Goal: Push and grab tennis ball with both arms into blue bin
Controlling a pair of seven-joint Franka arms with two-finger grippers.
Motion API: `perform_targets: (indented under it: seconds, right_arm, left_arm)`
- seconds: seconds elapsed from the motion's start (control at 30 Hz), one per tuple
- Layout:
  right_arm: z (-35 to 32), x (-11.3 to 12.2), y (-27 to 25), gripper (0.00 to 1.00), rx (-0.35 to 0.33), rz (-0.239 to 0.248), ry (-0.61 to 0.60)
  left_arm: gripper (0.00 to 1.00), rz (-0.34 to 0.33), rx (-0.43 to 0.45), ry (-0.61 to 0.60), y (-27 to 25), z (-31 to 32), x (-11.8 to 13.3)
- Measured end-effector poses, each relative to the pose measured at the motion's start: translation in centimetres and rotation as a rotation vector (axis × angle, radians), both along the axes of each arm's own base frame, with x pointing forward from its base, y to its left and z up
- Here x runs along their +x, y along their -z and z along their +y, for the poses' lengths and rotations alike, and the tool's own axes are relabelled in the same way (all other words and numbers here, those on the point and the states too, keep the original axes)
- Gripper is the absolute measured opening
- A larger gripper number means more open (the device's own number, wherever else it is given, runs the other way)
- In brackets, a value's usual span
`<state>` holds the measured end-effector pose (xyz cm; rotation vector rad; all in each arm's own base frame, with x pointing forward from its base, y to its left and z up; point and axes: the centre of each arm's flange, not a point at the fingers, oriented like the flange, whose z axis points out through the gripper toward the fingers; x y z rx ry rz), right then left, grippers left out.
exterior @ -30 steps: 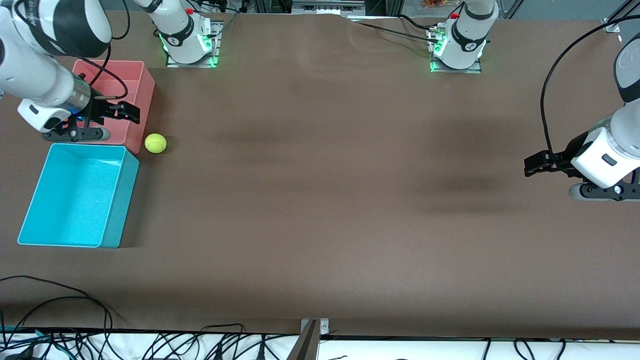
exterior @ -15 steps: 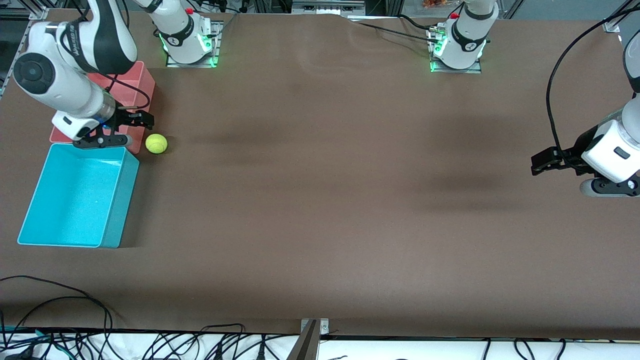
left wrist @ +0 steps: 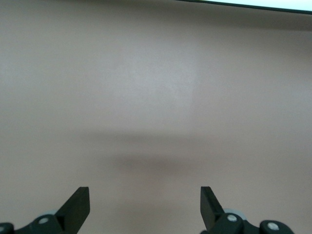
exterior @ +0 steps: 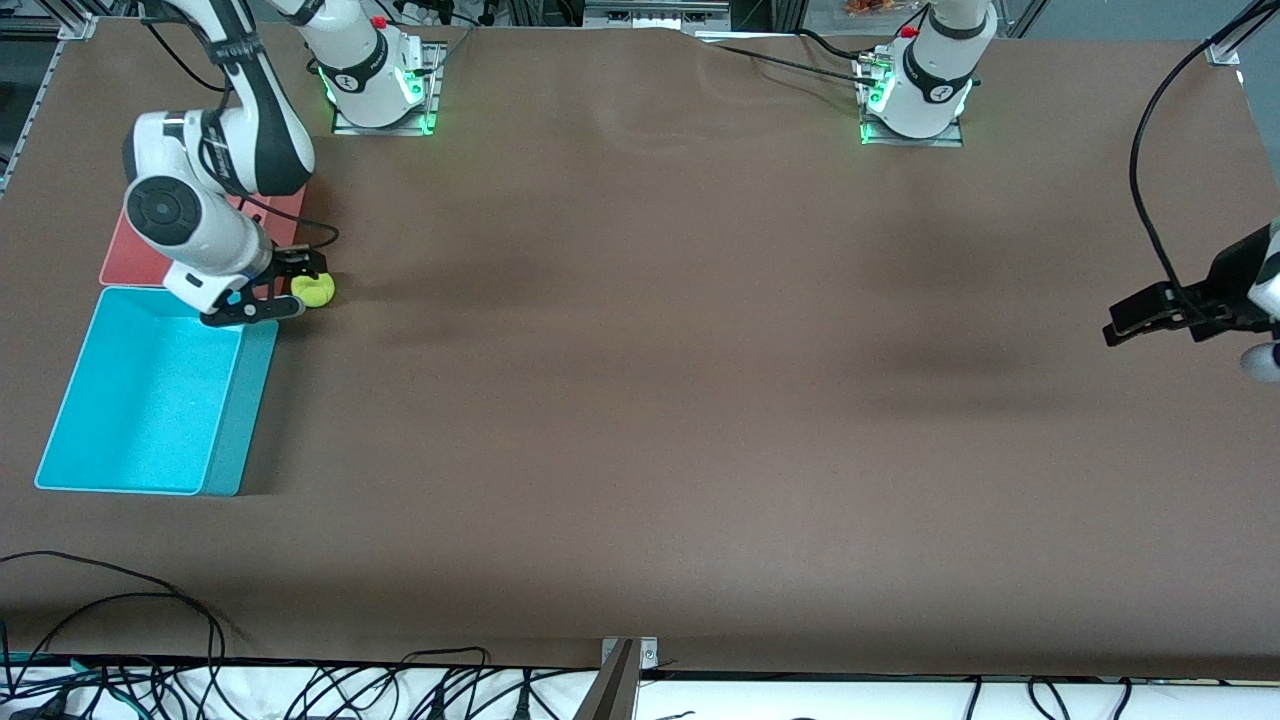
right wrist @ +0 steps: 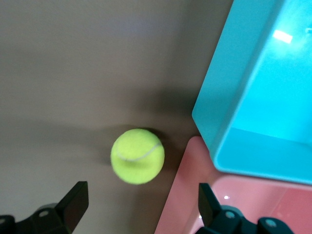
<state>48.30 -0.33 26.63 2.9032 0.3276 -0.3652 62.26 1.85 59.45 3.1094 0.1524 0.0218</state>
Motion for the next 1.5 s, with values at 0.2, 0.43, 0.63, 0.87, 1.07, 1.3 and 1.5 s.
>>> perform_targets:
  seconds: [0.2,0.43,0.63,0.87,1.07,1.3,1.5]
  right_arm:
    - [-1.0,0.0,1.9,1.0,-0.005,0.019,0.015]
    - [-1.7,-0.1,2.3,1.0,-0.006,0.026,0.03]
    - [-1.7,-0.3,3.0,1.0,-0.004,0.039,0.038]
    - [-1.6,-0.6,4.7,1.0,0.0,0.065,0.051]
    - [-1.6,-0.7,5.8,1.0,0.004,0.07,0.052]
    - [-1.6,-0.6,6.0,1.0,0.005,0.068,0.058]
    - [-1.6,-0.6,6.0,1.0,0.015,0.067,0.073]
  left_arm:
    - [1.0,0.0,0.0,-0.005,-1.0,-1.4,-2.2]
    - [1.0,0.018,0.004,0.06,-0.6,-1.8,-4.5]
    - [1.0,0.016,-0.022,0.063,-0.6,-1.8,-4.7]
    - [1.0,0.008,-0.047,0.054,-0.6,-1.4,-4.6]
    - [1.0,0.01,-0.047,0.055,-0.5,-1.4,-4.6]
    - [1.0,0.013,-0.047,0.058,-0.3,-1.6,-4.6]
    - [1.0,0.016,-0.044,0.061,-0.2,-1.7,-4.6]
